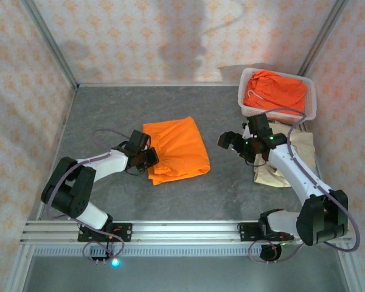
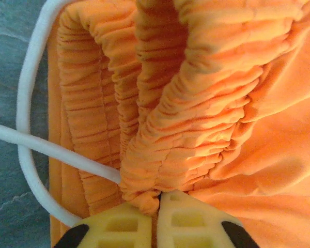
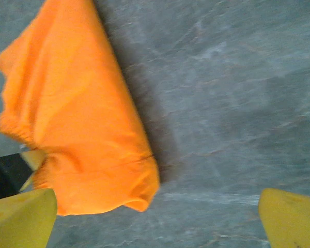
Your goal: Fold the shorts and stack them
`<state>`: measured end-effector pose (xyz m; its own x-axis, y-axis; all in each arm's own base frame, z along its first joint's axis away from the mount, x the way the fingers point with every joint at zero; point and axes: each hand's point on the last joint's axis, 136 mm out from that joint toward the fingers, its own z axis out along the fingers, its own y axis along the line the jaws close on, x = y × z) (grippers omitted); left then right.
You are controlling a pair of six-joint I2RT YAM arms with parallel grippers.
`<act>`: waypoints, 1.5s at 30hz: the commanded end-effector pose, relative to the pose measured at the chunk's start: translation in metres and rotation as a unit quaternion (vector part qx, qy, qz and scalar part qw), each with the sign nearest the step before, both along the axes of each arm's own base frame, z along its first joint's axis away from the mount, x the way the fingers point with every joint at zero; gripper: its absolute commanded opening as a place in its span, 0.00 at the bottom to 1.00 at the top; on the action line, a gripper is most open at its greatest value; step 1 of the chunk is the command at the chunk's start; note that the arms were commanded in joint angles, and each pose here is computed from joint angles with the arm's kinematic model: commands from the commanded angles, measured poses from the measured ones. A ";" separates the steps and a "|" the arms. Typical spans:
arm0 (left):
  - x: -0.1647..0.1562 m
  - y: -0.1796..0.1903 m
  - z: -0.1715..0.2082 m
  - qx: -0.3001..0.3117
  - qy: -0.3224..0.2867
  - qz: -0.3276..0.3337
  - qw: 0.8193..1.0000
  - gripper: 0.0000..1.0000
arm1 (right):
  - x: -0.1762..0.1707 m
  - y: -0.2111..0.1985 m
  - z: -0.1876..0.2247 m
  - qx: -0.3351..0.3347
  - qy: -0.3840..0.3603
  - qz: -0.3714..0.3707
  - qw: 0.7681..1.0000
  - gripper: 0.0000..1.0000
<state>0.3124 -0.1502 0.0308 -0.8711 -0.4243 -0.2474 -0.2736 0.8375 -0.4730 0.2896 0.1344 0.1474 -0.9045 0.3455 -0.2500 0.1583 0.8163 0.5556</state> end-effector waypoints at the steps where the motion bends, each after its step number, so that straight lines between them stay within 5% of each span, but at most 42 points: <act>1: 0.001 0.011 0.011 0.027 -0.017 0.004 0.999 0.17 | 0.008 0.030 0.015 0.075 -0.011 0.021 0.997 0.99; 4: 0.005 0.014 0.038 0.024 -0.058 0.010 0.998 0.30 | 0.013 0.051 0.027 0.083 -0.017 0.040 0.996 0.99; 8: 0.012 0.024 0.098 0.017 -0.150 0.035 0.988 0.84 | 0.019 0.080 0.037 0.098 -0.026 0.054 0.993 0.99; 11: 0.017 0.020 0.139 -0.006 -0.192 0.033 0.981 1.00 | 0.023 0.098 0.037 0.118 -0.022 0.052 0.991 0.99; 16: 0.039 -0.013 0.166 -0.099 -0.197 0.026 0.975 1.00 | 0.029 0.120 0.028 0.150 -0.009 0.034 0.988 0.99; 21: 0.066 -0.038 0.150 -0.170 -0.171 0.040 0.970 1.00 | 0.037 0.127 0.011 0.193 0.008 -0.007 0.981 0.99; 36: 0.089 -0.027 0.037 -0.117 -0.097 0.071 0.986 1.00 | 0.010 0.119 -0.102 0.190 0.126 -0.069 0.971 0.99; 45: 0.077 -0.016 0.023 -0.106 -0.094 0.066 0.988 1.00 | -0.026 0.100 -0.124 0.175 0.147 -0.080 0.970 0.99</act>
